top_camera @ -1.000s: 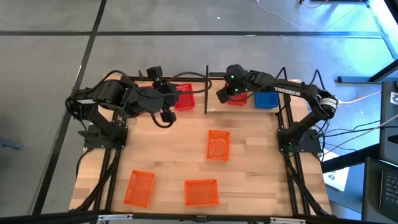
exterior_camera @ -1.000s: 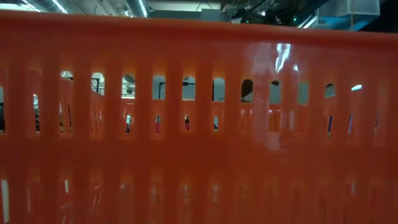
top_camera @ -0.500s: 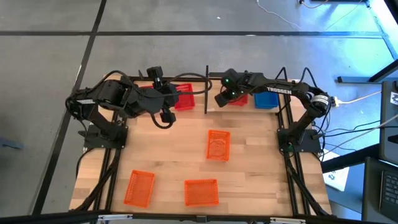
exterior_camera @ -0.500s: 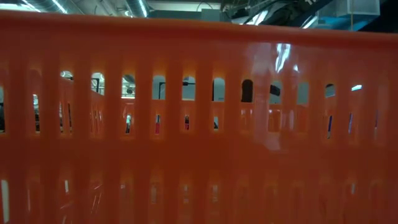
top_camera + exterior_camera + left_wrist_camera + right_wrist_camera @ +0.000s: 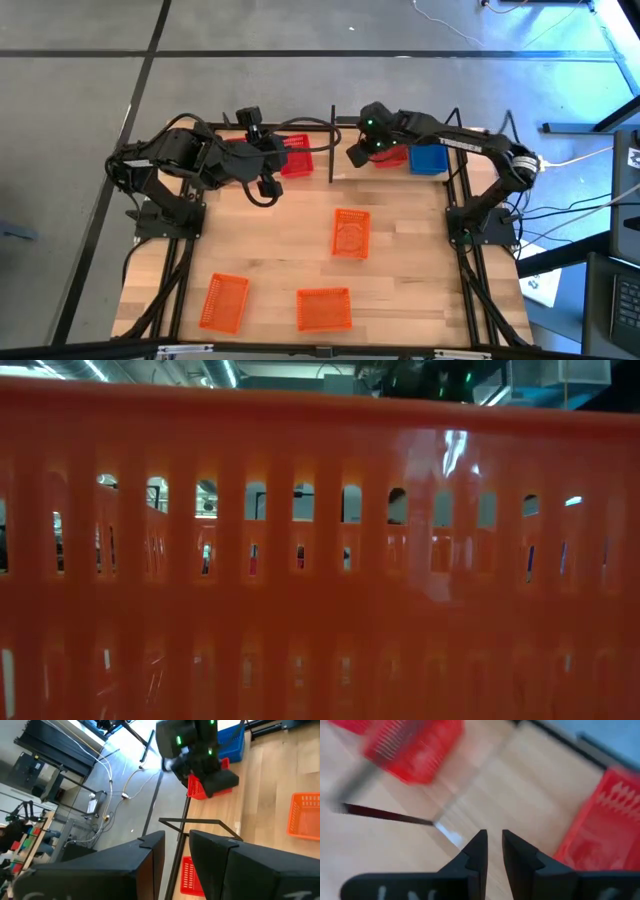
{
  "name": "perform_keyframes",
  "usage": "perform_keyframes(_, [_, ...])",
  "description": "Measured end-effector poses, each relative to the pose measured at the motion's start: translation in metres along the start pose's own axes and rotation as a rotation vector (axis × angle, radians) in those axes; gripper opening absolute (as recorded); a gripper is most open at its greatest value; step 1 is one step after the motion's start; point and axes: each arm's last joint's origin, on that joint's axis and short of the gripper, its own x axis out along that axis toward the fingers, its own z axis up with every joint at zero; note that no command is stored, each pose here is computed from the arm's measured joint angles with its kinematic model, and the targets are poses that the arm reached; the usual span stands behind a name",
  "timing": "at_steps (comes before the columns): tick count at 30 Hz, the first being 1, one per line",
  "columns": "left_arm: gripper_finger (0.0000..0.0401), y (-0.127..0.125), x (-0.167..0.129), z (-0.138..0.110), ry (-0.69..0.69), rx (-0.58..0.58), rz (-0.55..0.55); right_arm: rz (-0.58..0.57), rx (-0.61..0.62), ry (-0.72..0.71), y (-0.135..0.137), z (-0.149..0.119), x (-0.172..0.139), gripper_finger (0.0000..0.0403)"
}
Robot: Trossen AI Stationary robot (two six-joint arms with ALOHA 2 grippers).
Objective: Stack baskets on shelf by color
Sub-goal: Stack the right red basket on top of the red basket on the shelf
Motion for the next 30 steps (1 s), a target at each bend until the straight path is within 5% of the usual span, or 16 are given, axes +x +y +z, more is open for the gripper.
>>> perform_keyframes(5, [0.0084, -0.002, -0.002, 0.001, -0.009, 0.026, -0.005, 0.061, -0.106, -0.203, 0.018, 0.013, -0.069, 0.0057])
perform_keyframes(17, [0.0084, 0.002, 0.021, -0.006, 0.094, -0.05, 0.019, 0.277, -0.368, -0.484, 0.041, -0.027, -0.195, 0.0057])
perform_keyframes(25, [0.0083, -0.009, 0.077, -0.048, 0.389, 0.036, -0.214, 0.379, -0.43, -0.603, 0.029, -0.057, -0.247, 0.0057])
perform_keyframes(30, [0.0079, -0.023, 0.114, -0.078, 0.507, -0.016, -0.458, 0.403, -0.47, -0.675, 0.016, -0.071, -0.271, 0.0057])
